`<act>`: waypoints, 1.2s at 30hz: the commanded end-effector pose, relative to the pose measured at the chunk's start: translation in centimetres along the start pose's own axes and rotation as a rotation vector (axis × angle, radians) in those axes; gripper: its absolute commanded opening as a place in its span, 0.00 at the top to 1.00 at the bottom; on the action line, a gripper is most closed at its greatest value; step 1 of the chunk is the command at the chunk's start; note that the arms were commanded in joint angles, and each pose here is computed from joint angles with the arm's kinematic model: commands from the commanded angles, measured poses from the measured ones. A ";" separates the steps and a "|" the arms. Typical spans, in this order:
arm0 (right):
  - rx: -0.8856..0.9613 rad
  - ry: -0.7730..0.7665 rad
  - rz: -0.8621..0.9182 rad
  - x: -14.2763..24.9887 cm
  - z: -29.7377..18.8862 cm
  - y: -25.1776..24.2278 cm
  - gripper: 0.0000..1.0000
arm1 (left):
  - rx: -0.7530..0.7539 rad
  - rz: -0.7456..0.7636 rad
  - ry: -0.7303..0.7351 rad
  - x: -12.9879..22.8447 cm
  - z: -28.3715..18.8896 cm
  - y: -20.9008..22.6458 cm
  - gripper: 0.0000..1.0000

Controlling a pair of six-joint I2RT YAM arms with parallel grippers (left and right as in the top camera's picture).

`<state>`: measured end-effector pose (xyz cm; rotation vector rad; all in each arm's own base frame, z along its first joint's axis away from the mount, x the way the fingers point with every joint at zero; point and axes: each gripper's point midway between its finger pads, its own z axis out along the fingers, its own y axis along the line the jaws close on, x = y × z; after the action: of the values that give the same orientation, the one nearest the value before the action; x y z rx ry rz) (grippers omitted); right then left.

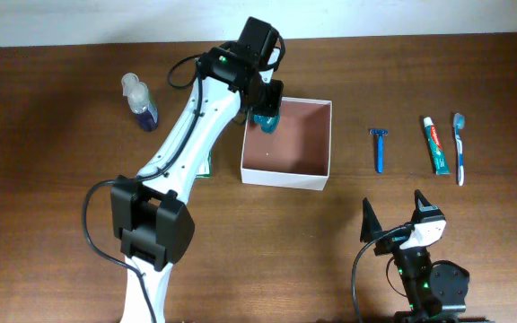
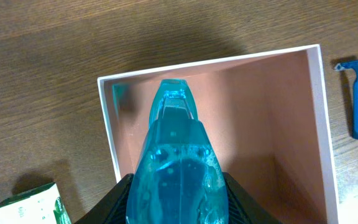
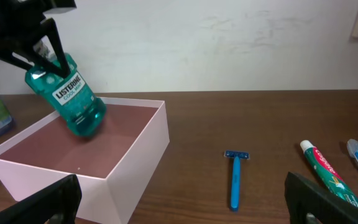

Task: Pack container
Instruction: 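Lift the Listerine bottle and carry it over the pink box, then lower the bottle into the box's left corner and release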

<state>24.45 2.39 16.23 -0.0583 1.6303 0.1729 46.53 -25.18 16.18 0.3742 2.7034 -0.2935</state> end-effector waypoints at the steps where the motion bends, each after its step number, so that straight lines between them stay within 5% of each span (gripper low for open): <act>1: -0.004 0.003 -0.006 0.2 0.0 0.0 0.01 | -0.011 -0.029 -0.034 -1.0 -0.5 0.4 1.00; 14: -0.004 0.003 -0.006 0.2 0.0 0.0 0.01 | -0.131 -0.059 -0.005 -0.1 -0.4 2.5 0.99; 23: -0.004 0.002 -0.006 0.2 0.0 0.0 0.01 | -0.149 -0.059 0.037 0.7 1.7 3.0 0.82; 36: -0.004 0.003 -0.006 0.2 0.0 0.0 0.01 | -0.157 -0.057 0.068 1.3 3.0 3.2 0.82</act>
<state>24.46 2.39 16.23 -0.0583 1.6303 0.1729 46.88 -23.07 11.34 0.2981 2.8076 -0.0918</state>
